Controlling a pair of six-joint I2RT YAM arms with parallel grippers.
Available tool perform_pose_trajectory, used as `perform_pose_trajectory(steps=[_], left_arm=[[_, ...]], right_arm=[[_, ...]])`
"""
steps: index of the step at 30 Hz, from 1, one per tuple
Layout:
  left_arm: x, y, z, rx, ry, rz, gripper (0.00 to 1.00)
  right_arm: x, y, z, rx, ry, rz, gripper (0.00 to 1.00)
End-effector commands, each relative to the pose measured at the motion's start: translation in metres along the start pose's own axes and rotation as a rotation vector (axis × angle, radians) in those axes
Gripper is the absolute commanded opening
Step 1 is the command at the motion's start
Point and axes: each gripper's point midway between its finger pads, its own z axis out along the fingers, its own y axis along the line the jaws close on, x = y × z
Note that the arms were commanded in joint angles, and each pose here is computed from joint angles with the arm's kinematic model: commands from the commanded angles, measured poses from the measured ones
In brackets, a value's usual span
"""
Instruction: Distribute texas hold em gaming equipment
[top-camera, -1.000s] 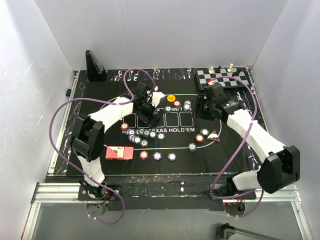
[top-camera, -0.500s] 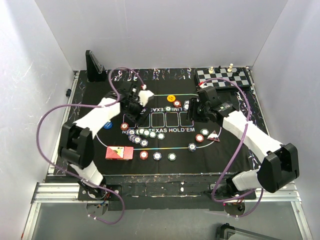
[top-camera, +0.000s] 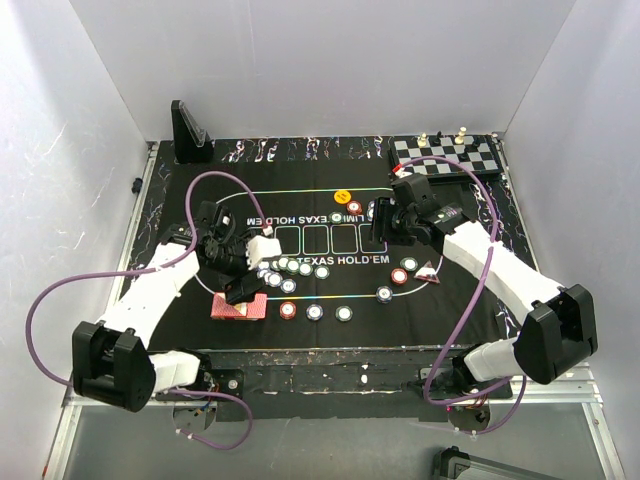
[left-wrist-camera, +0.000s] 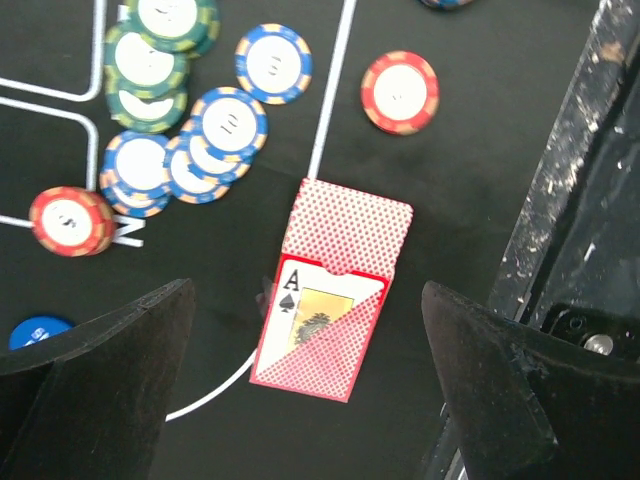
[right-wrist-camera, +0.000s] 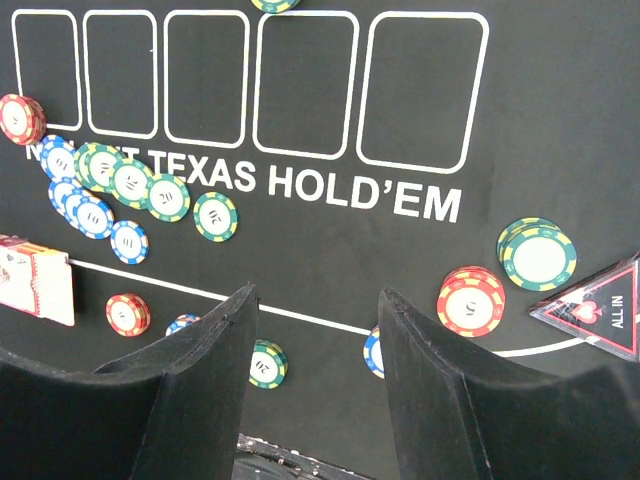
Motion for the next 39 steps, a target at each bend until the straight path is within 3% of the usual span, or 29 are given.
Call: perform_pose_trajectory(steps=[1, 12, 26, 39], left_arm=[[0.011, -0.023, 0.005, 0.115, -0.054, 0.187, 0.98], [0.036, -0.023, 0.022, 0.137, -0.096, 0.361, 0.98], [0.060, -0.016, 0.033, 0.208, -0.047, 0.328, 0.98], [0.077, 0.002, 0.050, 0.130, 0.005, 0.286, 0.98]], right_arm=[[-0.015, 0.013, -0.013, -0.058, -0.065, -0.022, 0.59], [-0.024, 0.021, -0.020, -0.086, -0.087, -0.041, 0.59], [-0.027, 0.023, -0.023, -0.098, -0.094, -0.074, 0.59], [-0.027, 0.023, -0.023, -0.095, -0.086, -0.078, 0.59]])
